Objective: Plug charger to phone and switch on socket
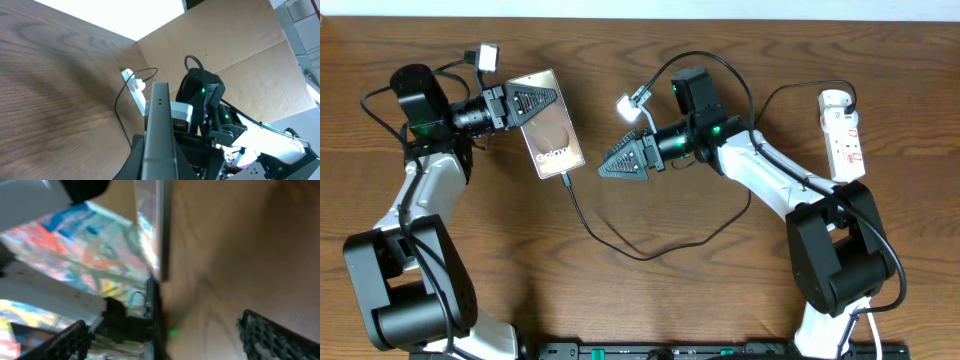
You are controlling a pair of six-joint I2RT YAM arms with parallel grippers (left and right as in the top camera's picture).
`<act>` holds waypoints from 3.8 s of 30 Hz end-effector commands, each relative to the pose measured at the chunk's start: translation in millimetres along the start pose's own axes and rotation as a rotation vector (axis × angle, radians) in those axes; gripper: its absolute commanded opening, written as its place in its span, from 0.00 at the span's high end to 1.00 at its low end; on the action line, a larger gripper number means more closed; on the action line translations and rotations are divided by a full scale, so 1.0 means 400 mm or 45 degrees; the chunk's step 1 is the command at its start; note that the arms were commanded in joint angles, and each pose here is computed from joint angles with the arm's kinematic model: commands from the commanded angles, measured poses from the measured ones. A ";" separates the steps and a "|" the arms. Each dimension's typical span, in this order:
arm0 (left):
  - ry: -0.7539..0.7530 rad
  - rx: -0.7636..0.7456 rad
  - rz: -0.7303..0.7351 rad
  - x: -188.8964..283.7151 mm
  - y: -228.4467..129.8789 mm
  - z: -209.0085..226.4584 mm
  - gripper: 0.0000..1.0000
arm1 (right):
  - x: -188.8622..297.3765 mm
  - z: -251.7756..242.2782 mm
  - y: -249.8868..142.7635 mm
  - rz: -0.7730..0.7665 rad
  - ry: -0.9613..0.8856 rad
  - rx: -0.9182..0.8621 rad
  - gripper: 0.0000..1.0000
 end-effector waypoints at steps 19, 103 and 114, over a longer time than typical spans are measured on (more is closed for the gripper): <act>-0.038 -0.022 0.052 -0.019 -0.013 -0.036 0.92 | -0.117 0.023 -0.069 0.131 -0.007 0.169 0.81; -0.068 -0.041 0.113 -0.064 -0.048 -0.039 0.93 | -0.131 0.060 -0.054 0.117 0.088 0.206 0.99; -0.068 -0.057 0.111 -0.063 -0.050 -0.037 0.93 | -0.118 0.053 -0.043 0.099 0.077 0.159 0.99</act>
Point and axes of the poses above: each gripper's point midway between its finger pads, its own x axis back along the fingers, its own z axis along the line the jaws close on, y = z × x, the point moved 1 cm from there along x, back along the fingers, and after that the axes turned 4 degrees about x, right-handed, at the moved point
